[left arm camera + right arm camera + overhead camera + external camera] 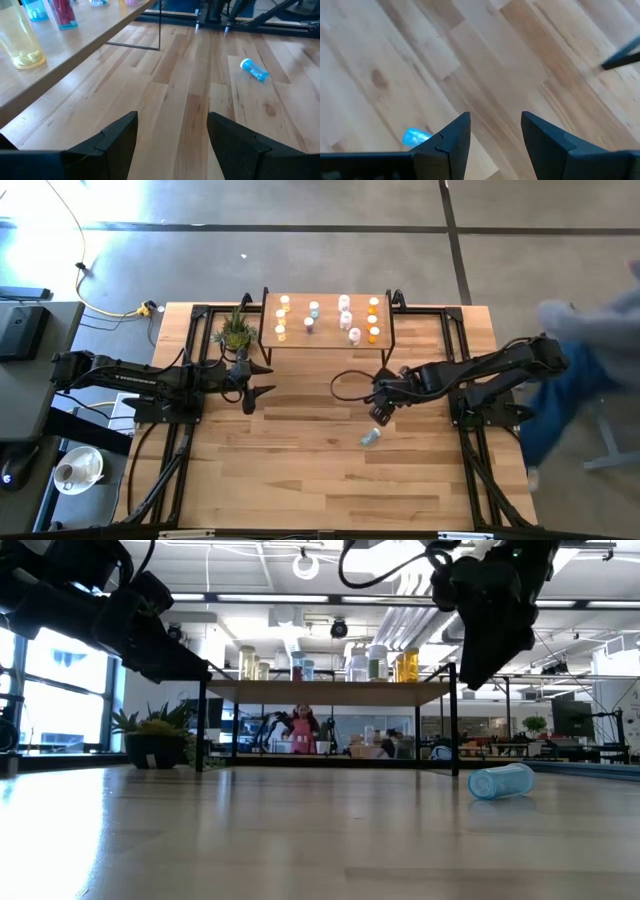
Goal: Pick and place medicine bottles onto shelf by color
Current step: Put the blue pill bottle on the shelf
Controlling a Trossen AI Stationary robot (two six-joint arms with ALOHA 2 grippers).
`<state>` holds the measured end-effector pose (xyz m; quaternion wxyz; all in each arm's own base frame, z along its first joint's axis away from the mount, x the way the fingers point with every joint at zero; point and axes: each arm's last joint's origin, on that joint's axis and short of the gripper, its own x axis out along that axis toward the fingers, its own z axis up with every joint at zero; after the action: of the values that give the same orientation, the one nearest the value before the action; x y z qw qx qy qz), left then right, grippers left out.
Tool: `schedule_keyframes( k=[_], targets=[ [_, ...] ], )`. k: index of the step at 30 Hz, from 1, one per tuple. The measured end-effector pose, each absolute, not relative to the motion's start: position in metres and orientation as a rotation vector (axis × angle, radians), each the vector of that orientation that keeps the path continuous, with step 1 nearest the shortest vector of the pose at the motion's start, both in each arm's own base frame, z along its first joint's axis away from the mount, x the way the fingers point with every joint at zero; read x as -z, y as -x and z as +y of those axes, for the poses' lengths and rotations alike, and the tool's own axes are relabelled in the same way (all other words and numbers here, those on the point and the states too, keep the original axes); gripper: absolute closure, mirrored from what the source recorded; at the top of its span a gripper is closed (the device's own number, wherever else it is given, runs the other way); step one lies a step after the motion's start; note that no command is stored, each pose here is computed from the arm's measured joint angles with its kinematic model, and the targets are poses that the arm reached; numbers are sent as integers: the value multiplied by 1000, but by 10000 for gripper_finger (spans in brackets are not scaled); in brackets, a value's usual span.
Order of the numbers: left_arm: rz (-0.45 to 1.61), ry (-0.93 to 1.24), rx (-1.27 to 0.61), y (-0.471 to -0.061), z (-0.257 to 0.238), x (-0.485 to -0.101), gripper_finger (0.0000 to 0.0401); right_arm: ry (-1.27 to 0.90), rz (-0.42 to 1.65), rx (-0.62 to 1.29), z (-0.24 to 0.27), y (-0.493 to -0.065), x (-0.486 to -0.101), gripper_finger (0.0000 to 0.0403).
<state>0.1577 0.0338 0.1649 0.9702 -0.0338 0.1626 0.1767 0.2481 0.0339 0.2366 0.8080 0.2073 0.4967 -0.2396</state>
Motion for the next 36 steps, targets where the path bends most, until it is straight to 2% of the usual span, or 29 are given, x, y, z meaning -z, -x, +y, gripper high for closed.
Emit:
schedule_keyframes(
  k=[9,15,24,36],
  targets=[
    [323,68,-362,-158,34,-165,172,-322,990,343,42,-258,-242,235],
    [320,64,-381,-158,35,-166,172,-204,1006,252,45,-261,-240,218],
    [314,72,-387,-158,35,-166,172,40,1173,-20,63,-273,-207,212],
    [313,72,-389,-158,35,-166,172,113,1226,-108,98,-283,-173,212]
  ],
)
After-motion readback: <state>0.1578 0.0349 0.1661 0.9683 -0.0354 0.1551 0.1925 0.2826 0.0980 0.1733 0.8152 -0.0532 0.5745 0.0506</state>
